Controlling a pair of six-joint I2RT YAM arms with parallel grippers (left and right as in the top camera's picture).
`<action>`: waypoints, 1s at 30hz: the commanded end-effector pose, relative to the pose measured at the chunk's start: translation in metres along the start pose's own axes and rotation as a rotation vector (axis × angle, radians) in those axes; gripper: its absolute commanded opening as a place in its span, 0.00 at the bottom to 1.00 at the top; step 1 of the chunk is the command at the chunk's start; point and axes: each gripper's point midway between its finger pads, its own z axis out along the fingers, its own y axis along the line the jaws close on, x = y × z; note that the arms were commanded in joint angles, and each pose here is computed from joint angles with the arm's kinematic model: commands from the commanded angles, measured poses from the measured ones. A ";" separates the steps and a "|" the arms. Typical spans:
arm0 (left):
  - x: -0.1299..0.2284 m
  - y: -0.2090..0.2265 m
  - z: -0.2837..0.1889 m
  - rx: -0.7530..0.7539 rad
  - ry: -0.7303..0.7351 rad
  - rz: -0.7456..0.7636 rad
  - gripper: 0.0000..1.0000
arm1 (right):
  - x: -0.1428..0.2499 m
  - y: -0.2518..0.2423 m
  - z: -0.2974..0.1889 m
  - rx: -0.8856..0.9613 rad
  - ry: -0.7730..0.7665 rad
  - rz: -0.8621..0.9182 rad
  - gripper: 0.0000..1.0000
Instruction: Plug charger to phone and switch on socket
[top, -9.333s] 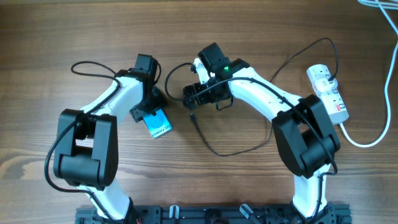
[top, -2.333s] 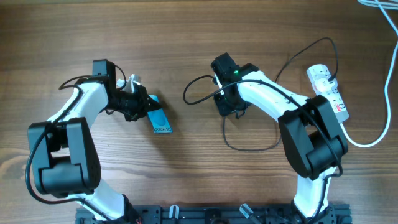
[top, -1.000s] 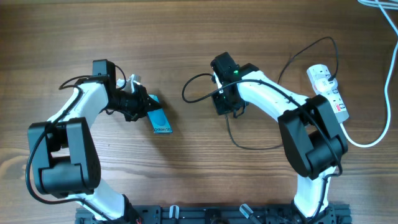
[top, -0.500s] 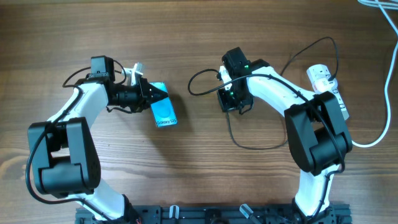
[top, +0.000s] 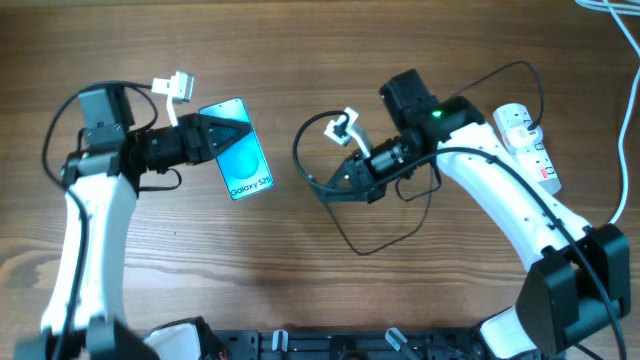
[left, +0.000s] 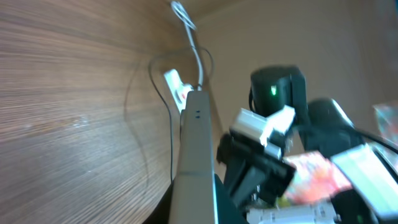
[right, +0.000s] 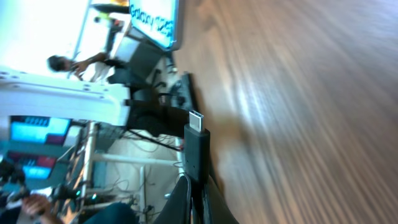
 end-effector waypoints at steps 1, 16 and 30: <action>-0.012 -0.020 -0.022 -0.181 -0.155 -0.046 0.04 | -0.005 0.028 0.011 -0.142 -0.020 -0.044 0.04; -0.018 0.006 0.023 -0.199 -0.102 -0.198 0.04 | -0.025 0.041 0.030 -0.178 -0.026 0.040 0.04; -0.014 0.007 0.027 -0.172 -0.063 -0.162 0.04 | -0.022 0.023 0.032 -0.078 -0.012 0.109 0.04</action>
